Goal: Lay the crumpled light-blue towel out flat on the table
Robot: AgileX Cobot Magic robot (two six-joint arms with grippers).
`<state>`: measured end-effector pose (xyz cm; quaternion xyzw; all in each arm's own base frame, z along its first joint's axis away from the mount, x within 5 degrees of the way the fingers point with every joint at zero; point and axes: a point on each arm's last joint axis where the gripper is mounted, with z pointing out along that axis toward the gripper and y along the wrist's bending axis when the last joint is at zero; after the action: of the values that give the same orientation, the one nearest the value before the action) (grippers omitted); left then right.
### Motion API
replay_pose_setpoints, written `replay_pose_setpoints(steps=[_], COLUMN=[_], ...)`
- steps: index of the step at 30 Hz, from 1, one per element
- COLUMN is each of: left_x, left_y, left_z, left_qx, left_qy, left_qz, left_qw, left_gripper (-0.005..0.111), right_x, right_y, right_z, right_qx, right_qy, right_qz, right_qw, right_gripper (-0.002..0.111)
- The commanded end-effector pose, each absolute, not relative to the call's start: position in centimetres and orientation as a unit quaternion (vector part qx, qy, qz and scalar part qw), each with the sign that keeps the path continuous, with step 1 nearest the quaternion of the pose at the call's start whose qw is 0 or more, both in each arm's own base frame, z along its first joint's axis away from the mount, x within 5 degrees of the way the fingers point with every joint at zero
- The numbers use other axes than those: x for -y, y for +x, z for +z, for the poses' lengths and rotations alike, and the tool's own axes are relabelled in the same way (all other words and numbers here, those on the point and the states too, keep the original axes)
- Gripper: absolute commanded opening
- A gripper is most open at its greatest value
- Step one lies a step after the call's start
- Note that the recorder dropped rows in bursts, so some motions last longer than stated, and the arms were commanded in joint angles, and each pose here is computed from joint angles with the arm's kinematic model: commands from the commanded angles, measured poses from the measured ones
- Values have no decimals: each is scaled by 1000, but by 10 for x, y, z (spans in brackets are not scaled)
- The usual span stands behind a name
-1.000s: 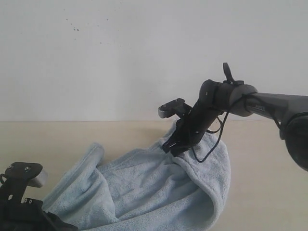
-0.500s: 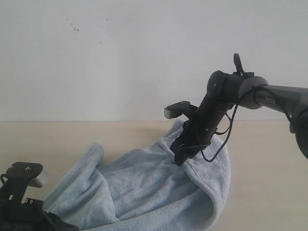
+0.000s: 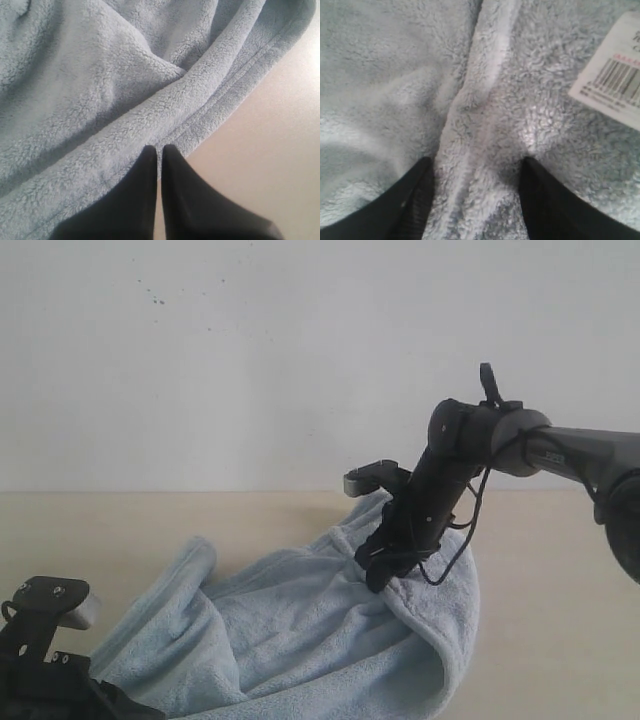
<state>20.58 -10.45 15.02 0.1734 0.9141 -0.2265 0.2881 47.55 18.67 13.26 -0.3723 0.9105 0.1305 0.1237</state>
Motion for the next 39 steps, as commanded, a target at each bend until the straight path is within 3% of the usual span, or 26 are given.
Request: replay_pose_setpoints(steps=[1,7,10,18,29,33,39], left_x=[105,105,105,105,105,105,106], left_y=[206,206,206,206,206,206,206], left_z=[151,151,151,151,151,151,152], left_qx=[-912,-912,-912,-911,-911,-911,-910], left_qy=[173,173,173,177,177,177,178], left_qz=[-232,-232,-232,-232,-232,-232,-235], left_qw=[291,291,291,291,291,291,291], left_gripper=[4,4,4,4,4,4,4], right_x=[-190,-191,-189,-159,-52,4,72], right_y=[473,474,472,477,480,464,409], right_z=[122,125,128,169,241,240,210], right_qx=[-911,-913,-913,-911,-927,-946,-965], right_qy=[-377,-369,-370,-349,-262,-202,-132], right_qz=[126,126,134,175,191,182,196], right_qw=[109,116,108,132,190,175,114], right_gripper=[48,20,13,16,16,16,16])
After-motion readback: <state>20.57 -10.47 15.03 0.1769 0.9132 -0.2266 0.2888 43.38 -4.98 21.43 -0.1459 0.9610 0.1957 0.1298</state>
